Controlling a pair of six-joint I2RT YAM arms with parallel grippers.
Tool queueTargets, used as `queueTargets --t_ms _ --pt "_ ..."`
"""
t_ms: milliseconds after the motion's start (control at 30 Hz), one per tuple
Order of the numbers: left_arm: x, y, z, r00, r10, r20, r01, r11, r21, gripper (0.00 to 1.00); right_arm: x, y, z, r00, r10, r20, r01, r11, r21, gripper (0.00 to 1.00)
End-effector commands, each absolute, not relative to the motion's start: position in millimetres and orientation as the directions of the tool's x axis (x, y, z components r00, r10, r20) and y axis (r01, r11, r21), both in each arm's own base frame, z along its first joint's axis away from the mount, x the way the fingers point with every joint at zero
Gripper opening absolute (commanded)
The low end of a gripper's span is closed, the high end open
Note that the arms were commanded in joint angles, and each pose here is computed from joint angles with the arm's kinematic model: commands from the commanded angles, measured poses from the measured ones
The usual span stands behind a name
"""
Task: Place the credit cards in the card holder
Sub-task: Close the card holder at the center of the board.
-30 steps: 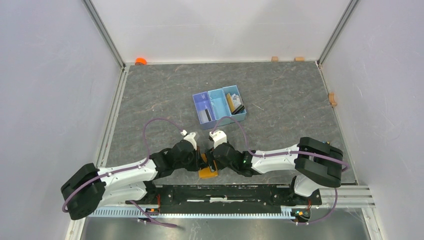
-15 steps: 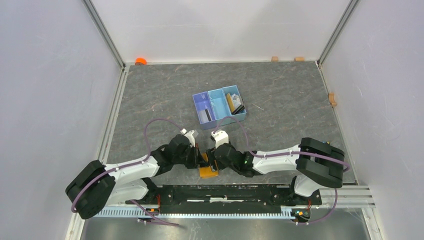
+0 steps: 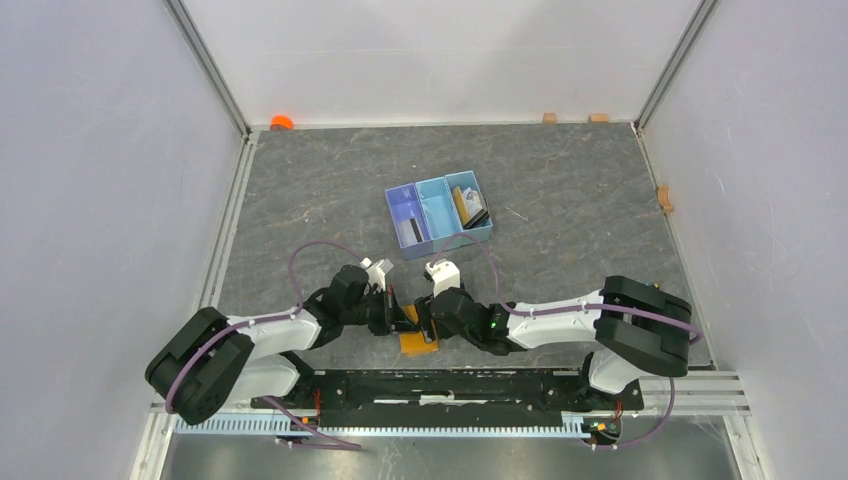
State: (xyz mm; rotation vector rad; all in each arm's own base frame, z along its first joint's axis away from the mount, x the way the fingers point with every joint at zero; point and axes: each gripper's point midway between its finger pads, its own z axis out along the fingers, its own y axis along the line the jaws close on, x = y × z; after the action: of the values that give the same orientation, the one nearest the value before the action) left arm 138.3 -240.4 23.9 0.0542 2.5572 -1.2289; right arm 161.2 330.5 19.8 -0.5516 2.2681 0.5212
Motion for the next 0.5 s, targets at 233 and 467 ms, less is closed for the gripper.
queueTargets --t_ms 233,467 --pt "119.0 -191.9 -41.3 -0.979 -0.177 -0.096 -0.085 0.796 -0.599 0.02 144.9 285.0 -6.8 -0.663 -0.384 -0.642 -0.537 0.842 0.051 0.75" --pt "117.5 -183.6 -43.6 -0.969 -0.239 -0.056 -0.158 0.782 -0.602 0.02 149.5 282.5 6.6 -0.637 -0.385 -0.668 -0.543 0.839 0.034 0.76"
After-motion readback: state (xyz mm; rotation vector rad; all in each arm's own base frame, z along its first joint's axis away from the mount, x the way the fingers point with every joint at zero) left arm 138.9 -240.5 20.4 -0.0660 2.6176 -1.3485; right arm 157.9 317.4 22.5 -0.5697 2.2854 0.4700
